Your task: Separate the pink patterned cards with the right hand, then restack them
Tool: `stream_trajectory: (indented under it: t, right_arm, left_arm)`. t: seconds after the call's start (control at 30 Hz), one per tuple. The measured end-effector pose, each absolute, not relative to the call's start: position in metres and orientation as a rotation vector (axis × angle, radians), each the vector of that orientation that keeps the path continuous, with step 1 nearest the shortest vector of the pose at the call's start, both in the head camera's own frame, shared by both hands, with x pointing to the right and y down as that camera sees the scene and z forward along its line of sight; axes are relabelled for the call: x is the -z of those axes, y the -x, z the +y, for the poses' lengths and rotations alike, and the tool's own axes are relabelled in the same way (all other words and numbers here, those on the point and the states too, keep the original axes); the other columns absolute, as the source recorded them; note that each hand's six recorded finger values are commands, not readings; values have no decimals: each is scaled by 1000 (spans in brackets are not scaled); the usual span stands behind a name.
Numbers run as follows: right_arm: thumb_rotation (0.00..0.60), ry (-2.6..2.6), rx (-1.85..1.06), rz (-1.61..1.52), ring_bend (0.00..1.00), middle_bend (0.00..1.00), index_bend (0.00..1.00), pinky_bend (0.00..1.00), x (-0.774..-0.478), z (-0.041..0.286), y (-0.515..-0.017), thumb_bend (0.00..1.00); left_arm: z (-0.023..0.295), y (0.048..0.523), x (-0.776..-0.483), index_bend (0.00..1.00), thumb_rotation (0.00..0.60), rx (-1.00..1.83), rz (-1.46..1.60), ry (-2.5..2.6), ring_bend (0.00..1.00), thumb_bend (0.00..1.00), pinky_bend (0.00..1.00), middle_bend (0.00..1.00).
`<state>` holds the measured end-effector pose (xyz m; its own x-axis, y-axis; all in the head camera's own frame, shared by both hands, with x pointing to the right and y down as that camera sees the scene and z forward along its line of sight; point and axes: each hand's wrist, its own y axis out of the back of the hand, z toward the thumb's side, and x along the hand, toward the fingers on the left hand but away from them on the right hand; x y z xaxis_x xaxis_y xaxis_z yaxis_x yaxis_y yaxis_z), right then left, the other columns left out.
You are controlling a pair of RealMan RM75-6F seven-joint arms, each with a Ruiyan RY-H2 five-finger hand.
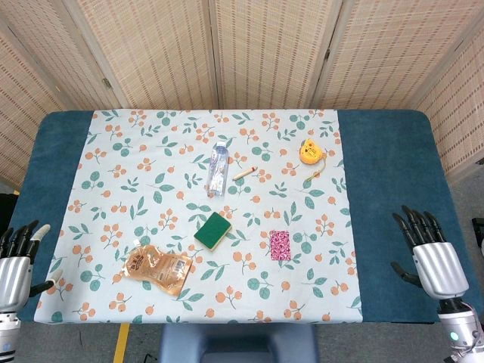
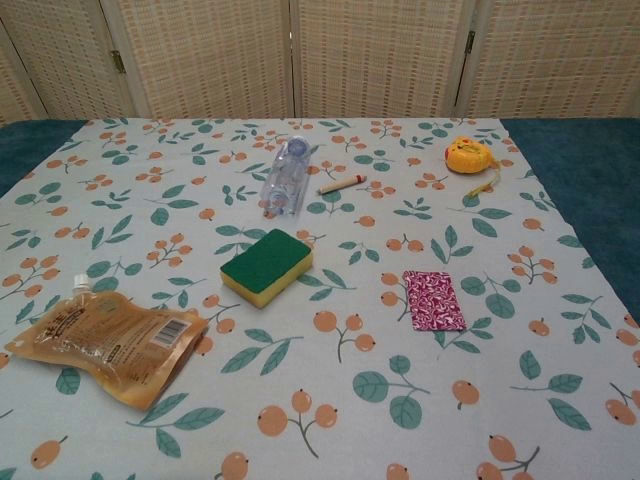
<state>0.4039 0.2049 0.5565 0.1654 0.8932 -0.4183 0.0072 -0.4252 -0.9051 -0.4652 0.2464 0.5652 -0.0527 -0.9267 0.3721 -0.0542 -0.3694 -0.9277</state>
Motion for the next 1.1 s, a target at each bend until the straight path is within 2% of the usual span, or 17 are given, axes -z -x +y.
stream_trajectory:
  t: [0.77, 1.1]
  right_arm:
    - [600, 1648, -1367, -871, 0, 29, 1, 0, -557, 206, -397, 256]
    - [600, 1788, -1362, -748, 0, 71, 130, 0, -579, 214, -369, 255]
  left_arm:
    - [252, 473, -567, 177, 600, 1550, 1078, 1499, 112, 248, 0, 100]
    - [255, 473, -563, 185, 600, 1532, 1089, 1505, 112, 248, 0, 100]
